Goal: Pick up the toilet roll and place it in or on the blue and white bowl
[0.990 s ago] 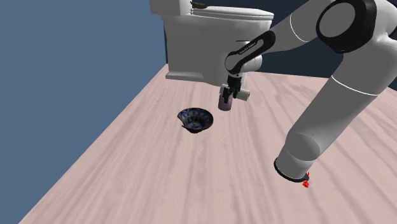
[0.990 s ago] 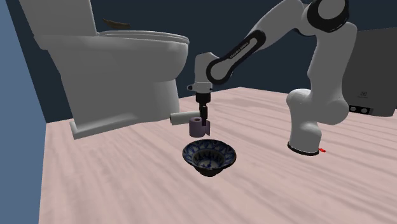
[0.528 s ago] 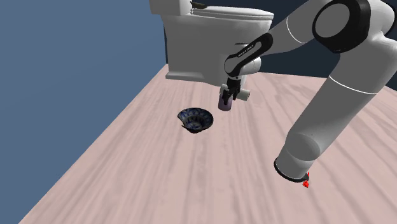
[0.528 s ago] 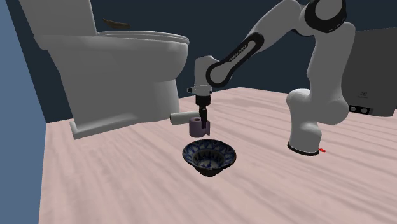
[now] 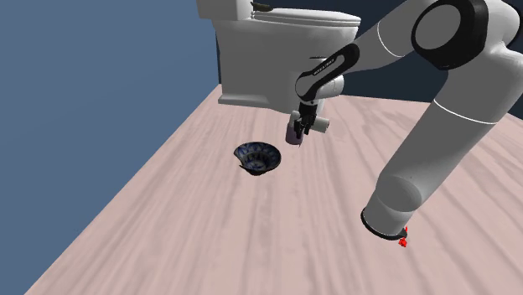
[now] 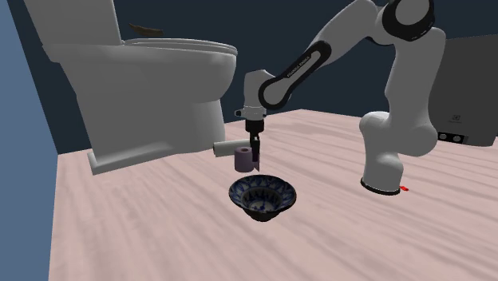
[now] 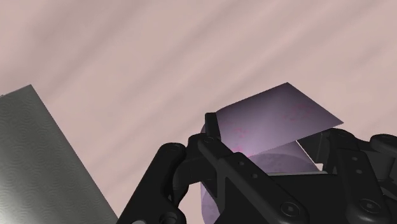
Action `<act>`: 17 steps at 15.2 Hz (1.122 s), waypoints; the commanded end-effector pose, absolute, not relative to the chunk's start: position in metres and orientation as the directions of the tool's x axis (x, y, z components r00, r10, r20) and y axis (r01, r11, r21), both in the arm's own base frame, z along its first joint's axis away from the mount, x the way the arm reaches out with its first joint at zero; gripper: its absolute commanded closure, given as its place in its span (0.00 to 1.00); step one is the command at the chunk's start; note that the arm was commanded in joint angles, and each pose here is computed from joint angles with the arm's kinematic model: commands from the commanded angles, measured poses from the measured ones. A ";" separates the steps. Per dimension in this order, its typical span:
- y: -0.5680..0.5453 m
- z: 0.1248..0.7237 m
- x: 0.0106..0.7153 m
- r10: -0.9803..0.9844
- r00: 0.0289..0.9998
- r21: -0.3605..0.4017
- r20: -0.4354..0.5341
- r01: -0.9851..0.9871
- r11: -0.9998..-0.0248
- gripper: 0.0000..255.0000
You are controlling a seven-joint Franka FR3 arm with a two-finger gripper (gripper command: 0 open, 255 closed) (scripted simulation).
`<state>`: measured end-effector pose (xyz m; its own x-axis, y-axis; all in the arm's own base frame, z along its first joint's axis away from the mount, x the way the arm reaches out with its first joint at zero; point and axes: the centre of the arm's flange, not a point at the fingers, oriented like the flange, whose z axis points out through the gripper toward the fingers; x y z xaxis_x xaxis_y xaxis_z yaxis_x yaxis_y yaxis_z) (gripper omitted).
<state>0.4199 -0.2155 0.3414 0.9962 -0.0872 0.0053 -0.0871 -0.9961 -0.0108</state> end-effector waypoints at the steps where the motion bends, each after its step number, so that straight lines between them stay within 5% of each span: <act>1: -0.216 0.341 0.420 -0.087 0.996 -0.011 0.005 -0.087 -0.996 1.00; 17: -0.216 0.405 0.420 -0.087 0.996 -0.011 0.005 -0.087 -0.996 1.00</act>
